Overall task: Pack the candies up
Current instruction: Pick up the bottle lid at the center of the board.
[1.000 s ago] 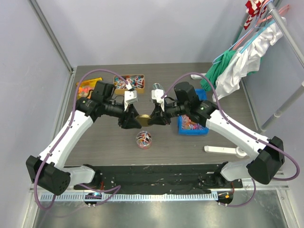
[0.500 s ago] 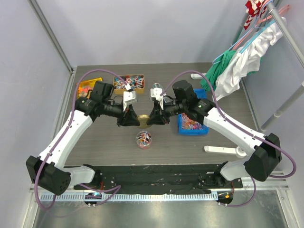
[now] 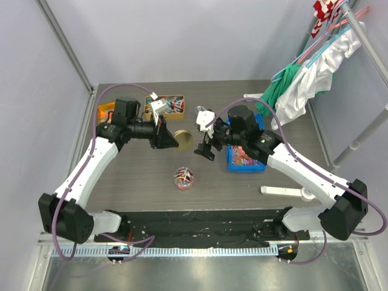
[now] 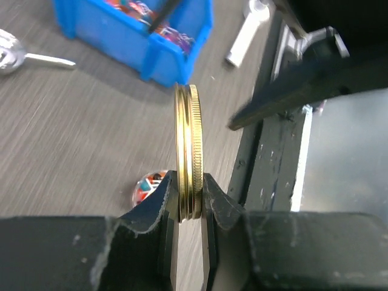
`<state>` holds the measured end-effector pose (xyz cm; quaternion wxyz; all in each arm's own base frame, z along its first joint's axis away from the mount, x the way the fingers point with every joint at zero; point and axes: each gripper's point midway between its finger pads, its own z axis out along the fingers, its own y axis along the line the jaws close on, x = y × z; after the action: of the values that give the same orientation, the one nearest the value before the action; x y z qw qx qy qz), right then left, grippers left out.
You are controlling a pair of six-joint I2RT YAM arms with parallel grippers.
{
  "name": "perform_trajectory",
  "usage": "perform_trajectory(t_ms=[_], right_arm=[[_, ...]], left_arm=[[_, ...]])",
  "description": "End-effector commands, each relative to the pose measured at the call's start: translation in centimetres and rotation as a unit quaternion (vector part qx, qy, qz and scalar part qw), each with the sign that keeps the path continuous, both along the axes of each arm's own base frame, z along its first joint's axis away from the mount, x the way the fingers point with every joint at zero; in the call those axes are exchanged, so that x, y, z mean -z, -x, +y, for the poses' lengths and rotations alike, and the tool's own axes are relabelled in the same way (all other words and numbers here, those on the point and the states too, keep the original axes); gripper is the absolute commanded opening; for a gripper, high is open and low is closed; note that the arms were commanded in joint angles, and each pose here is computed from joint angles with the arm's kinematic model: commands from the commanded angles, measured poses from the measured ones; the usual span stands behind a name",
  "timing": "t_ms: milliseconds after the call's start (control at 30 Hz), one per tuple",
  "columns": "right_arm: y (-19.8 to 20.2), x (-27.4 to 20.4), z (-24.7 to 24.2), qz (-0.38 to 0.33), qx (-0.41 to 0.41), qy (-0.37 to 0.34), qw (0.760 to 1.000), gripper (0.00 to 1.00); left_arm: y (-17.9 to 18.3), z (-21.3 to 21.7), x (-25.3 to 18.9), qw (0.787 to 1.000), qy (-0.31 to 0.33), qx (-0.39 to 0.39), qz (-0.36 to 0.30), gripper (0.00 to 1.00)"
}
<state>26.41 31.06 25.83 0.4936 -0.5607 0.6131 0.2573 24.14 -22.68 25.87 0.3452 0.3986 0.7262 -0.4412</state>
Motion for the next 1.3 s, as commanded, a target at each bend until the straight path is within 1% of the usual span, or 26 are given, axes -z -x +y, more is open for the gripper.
perform_trajectory(t_ms=[0, 67, 100, 167, 200, 267, 467, 733, 933, 1133, 1267], right_arm=[[-1.5, -1.7, -0.5, -0.084, 0.042, -0.005, 0.996, 1.00], [-2.0, -1.0, -0.6, -0.092, 0.064, 0.002, 0.994, 1.00], [-1.9, -1.3, 0.2, -0.102, 0.065, -0.004, 0.993, 1.00], [-2.4, -0.7, 0.8, -0.112, 0.087, 0.007, 0.990, 1.00], [-2.7, -1.1, 1.2, -0.129, 0.108, 0.008, 0.986, 1.00], [-3.6, -0.6, 1.8, -0.137, 0.134, 0.018, 0.981, 1.00], [-4.1, 1.2, 4.2, -0.120, 0.139, 0.028, 0.983, 1.00], [-5.4, 0.3, 4.5, -0.130, 0.166, 0.028, 0.977, 1.00], [-5.5, -0.2, 5.5, -0.121, 0.155, 0.026, 0.980, 1.00], [-5.4, 0.2, 6.7, -0.101, 0.138, 0.032, 0.985, 1.00], [-5.5, 0.5, 7.1, -0.099, 0.138, 0.034, 0.985, 1.00]], left_arm=[[-3.7, 0.4, -0.1, 0.993, 0.048, -0.069, 0.087, 0.00], [-4.7, 0.7, 0.6, 0.989, 0.050, -0.080, 0.111, 0.00], [-5.1, 0.8, 1.0, 0.987, 0.047, -0.090, 0.121, 0.00], [-5.6, 0.9, 1.6, 0.984, 0.043, -0.104, 0.135, 0.00], [-5.8, 0.9, 1.8, 0.982, 0.043, -0.112, 0.144, 0.00], [-6.0, 0.9, 1.9, 0.981, 0.045, -0.113, 0.149, 0.00], [-6.0, 0.9, 2.1, 0.979, 0.048, -0.115, 0.159, 0.00], [-5.5, 0.7, 2.5, 0.979, 0.053, -0.100, 0.172, 0.01], [-5.3, 0.7, 2.7, 0.979, 0.054, -0.096, 0.172, 0.01], [-5.0, 0.7, 2.4, 0.980, 0.055, -0.094, 0.168, 0.01], [-5.1, 0.8, 2.6, 0.980, 0.054, -0.094, 0.169, 0.01]])
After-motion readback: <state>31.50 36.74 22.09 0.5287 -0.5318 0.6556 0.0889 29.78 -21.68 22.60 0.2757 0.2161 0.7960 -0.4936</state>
